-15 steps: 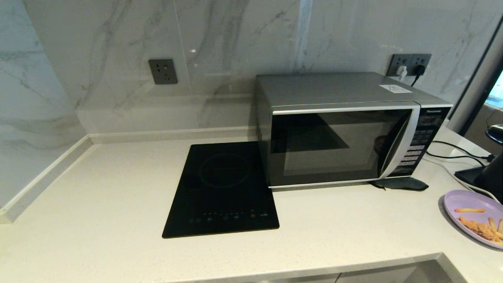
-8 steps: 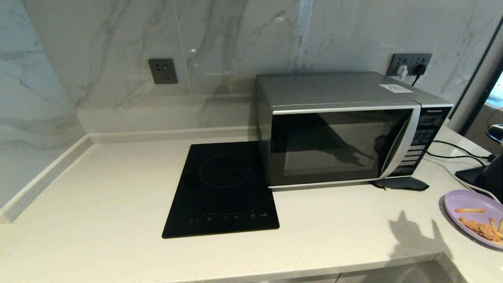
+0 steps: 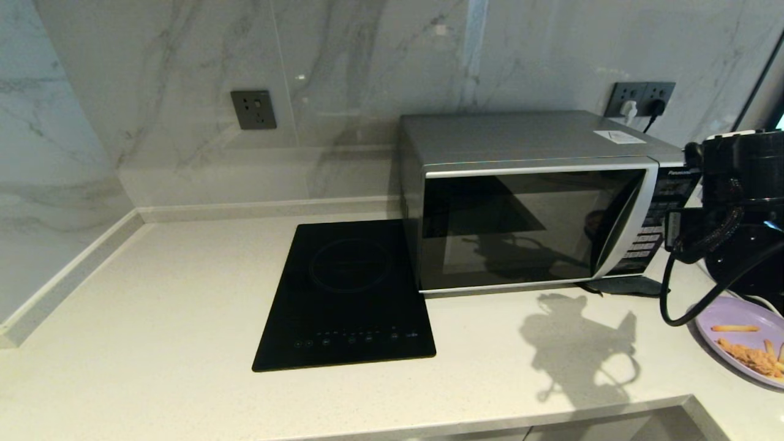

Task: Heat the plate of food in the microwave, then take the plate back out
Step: Open the microwave oven

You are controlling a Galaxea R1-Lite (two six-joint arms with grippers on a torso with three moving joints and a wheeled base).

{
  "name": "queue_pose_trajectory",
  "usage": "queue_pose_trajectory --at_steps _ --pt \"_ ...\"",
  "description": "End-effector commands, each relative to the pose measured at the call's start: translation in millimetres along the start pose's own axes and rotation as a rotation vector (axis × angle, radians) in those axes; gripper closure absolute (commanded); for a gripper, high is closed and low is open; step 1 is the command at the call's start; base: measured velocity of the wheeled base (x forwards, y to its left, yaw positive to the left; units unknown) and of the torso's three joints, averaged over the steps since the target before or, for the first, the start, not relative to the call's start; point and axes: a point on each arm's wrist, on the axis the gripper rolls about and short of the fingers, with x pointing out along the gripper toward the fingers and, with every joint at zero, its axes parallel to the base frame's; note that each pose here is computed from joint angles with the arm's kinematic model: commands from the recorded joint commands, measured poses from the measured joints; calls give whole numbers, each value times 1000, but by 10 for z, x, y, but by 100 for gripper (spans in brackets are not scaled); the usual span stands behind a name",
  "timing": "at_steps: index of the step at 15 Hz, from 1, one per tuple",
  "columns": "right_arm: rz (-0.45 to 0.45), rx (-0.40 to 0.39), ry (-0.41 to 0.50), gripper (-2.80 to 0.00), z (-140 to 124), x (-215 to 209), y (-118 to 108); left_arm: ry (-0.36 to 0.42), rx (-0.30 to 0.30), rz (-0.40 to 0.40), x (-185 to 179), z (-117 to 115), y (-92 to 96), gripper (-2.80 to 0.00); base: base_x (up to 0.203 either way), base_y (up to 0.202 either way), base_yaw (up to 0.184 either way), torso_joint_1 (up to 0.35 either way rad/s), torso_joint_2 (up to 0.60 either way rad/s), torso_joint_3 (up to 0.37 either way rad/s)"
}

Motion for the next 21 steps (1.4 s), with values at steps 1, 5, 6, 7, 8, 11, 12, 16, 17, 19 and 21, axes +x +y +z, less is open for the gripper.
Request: queue_pose_trajectory --at_steps 1,5,6,7,8,11,12,16,17,19,21 --pt "1 -29 9 -280 -48 19 103 1 -1 1 1 1 0 0 0 0 0 0 0 0" --pt "-30 -5 -8 -280 1 -25 27 1 -1 1 1 1 0 0 0 0 0 0 0 0" --pt "-31 5 -14 -280 17 -52 -13 1 -1 1 1 1 0 0 0 0 0 0 0 0" --pt "-31 9 -17 -280 24 -65 -32 1 -1 1 1 1 0 0 0 0 0 0 0 0" --pt "-31 6 -19 -280 29 -71 -41 1 -1 1 1 1 0 0 0 0 0 0 0 0" --pt "-27 -45 -10 -280 -4 -53 -14 1 -1 1 1 1 0 0 0 0 0 0 0 0" --pt "-27 -52 -6 -280 -14 -31 20 1 -1 1 1 1 0 0 0 0 0 0 0 0" --pt "-17 -5 -37 -280 4 39 132 1 -1 1 1 1 0 0 0 0 0 0 0 0" --pt "-15 15 -53 -280 29 40 134 1 -1 1 1 1 0 0 0 0 0 0 0 0" --pt "-16 51 -87 -280 91 38 131 1 -1 1 1 1 0 0 0 0 0 0 0 0" --pt "-22 68 -99 -280 87 76 189 1 -1 1 1 1 0 0 0 0 0 0 0 0"
